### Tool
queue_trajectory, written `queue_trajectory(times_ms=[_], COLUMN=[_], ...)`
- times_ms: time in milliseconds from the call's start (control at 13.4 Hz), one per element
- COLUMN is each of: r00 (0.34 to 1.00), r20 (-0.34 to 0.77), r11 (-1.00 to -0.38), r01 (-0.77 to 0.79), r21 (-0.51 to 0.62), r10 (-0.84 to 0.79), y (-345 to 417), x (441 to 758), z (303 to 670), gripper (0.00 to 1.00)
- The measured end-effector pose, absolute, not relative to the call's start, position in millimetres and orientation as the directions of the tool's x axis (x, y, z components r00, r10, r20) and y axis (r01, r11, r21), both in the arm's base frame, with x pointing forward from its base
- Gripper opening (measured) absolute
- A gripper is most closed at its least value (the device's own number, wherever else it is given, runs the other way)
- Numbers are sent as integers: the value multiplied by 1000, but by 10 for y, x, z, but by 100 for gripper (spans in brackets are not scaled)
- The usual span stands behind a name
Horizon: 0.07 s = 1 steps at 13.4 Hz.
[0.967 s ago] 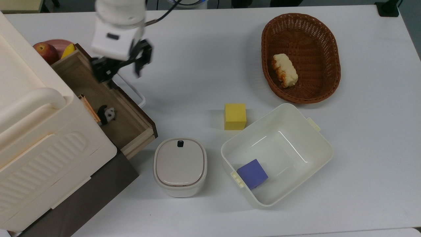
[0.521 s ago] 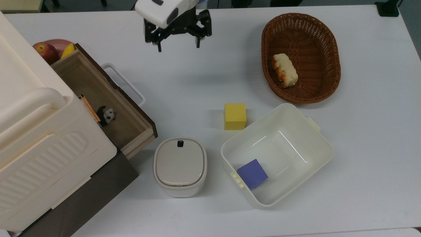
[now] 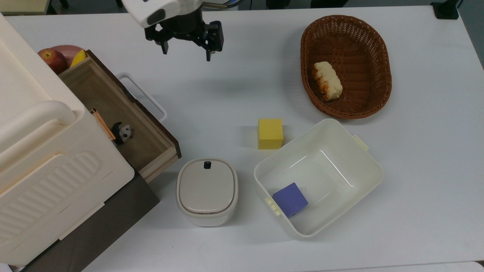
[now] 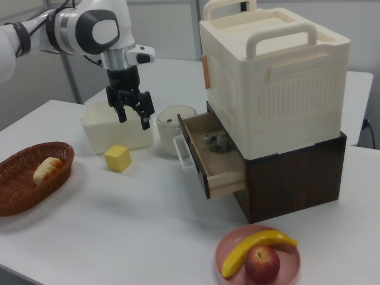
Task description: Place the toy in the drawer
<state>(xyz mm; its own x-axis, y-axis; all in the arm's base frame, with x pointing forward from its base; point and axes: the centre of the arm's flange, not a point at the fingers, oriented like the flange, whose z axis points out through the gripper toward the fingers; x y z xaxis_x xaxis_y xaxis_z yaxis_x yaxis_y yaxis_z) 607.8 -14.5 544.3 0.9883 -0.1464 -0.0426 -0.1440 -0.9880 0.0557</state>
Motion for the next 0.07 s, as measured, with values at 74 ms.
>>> queue_trajectory(times_ms=[74], r00=[988], r20=[-41], r11=[-987], r01=[-148], r21=[56], r10=[-150], y=[-162], x=[6075], z=[5455], gripper=[100])
